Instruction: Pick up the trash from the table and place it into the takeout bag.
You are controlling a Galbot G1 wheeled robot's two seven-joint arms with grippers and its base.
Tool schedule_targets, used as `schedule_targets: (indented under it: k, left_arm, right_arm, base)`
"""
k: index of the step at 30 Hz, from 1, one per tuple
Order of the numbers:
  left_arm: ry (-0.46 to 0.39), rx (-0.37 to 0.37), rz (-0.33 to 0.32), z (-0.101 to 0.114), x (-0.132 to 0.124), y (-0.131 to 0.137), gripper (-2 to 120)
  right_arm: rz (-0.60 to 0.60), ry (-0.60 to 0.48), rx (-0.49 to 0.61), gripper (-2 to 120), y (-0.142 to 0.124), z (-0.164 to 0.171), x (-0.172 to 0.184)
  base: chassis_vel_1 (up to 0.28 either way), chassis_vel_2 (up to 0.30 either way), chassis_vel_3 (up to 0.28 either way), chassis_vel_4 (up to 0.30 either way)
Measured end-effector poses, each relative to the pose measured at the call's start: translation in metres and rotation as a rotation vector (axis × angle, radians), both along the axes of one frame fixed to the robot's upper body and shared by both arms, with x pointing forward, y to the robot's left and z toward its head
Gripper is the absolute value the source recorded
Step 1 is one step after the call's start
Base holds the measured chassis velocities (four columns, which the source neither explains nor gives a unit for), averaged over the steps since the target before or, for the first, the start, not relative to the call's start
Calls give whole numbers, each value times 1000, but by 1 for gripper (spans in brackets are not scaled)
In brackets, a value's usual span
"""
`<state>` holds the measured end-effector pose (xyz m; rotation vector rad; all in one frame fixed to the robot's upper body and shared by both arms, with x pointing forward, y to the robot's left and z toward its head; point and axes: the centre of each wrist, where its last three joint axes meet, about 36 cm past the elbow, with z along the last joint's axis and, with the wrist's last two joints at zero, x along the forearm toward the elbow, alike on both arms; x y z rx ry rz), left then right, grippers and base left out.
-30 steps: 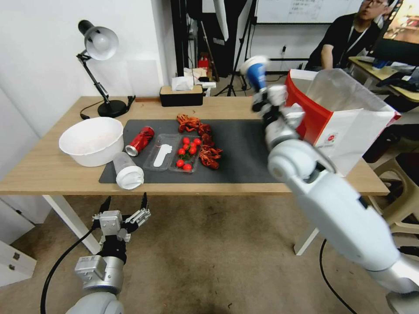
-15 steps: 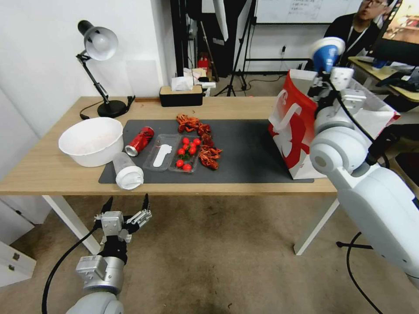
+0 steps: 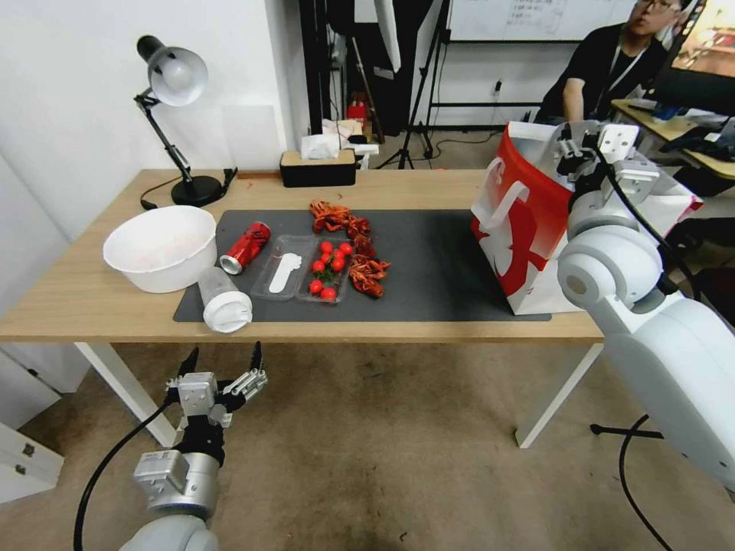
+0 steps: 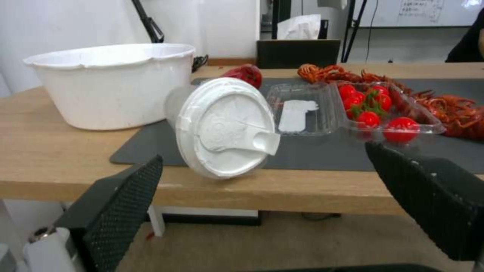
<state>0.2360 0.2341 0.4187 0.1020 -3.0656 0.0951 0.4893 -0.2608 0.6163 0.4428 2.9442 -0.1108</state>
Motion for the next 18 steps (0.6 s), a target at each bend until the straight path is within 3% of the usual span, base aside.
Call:
schedule_targets:
  k: [2,5,10,13,18]
  left_arm:
    - [-3,2,0,2,-1,0,100]
    - [-2,5,0,2,-1,1,100]
    - [-2,4,0,2,-2,0,100]
    - [-2,2,0,2,-2,0,100]
    - [-2,2,-1,2,-2,0,100]
  right_arm:
    - [71,-40,33,94,4,0,-7]
    - [144,-82,57,99,7,5,-13]
    - [270,-107,77,100,12,3,-24]
    - [395,-82,61,100,16,-11,-40]
    - [505,-34,42,100,10,-35,-60]
  base:
    - [0,0,0,0]
    - [0,0,0,0]
    - [0,0,0,0]
    - [0,0,0,0]
    - [0,0,0,0]
